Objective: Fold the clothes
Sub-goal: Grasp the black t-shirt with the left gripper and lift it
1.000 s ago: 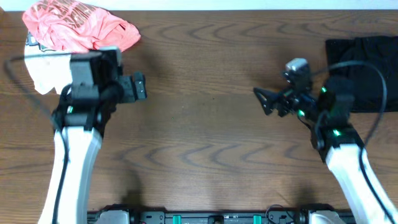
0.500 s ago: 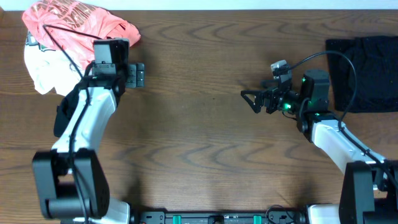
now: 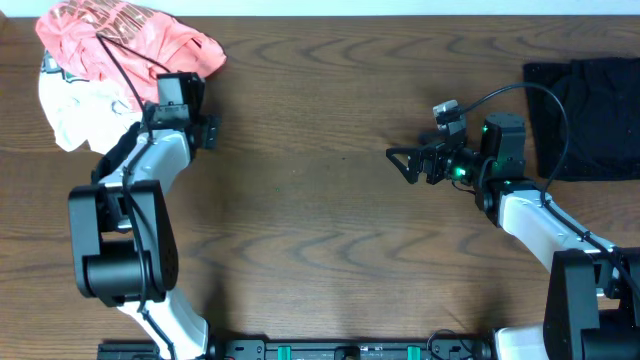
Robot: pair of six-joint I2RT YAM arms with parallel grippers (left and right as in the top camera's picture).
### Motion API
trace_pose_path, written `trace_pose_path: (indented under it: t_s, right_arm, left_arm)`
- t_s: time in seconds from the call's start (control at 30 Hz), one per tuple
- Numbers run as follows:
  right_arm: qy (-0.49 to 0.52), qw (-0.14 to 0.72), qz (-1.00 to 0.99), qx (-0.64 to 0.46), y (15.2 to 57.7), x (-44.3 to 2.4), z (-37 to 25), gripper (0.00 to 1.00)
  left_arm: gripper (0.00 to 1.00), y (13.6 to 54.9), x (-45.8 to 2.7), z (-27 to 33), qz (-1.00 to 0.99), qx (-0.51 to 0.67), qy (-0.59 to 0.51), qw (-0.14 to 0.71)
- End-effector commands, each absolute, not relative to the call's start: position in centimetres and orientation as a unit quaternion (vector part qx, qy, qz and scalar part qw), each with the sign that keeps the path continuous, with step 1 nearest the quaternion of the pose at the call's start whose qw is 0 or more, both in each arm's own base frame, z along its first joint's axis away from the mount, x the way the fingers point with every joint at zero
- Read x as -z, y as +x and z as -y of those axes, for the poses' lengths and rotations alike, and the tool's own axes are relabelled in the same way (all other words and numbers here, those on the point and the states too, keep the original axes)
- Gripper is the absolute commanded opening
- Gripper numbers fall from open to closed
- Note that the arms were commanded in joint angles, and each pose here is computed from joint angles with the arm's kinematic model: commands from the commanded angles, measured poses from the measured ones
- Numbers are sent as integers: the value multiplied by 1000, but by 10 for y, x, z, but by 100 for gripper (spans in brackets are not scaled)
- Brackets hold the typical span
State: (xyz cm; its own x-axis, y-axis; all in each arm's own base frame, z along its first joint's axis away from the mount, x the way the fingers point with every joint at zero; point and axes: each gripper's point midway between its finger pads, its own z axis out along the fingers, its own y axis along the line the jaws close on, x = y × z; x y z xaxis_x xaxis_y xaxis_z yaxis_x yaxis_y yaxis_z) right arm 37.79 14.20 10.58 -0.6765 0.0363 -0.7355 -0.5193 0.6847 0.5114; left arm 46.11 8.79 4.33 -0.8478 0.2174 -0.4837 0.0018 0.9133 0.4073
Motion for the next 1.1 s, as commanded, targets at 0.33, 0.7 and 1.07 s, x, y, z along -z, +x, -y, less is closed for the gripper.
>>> trace_pose_path:
  t_s: [0.33,0.7,1.07]
  right_arm:
    - [-137,389,-844,-343,389,-106,-137,65]
    - [-86,371,-860,-338,388,-106,-129,42]
    - [-55,405,-875,-257,355,-167,-100,31]
  left_arm:
    - [6,469,-75,-110,-925,-223,25,305]
    - [6,457,-250,-33,-849,-145,-37,507]
    - [6,361,-389,88,-759,-10,54,649]
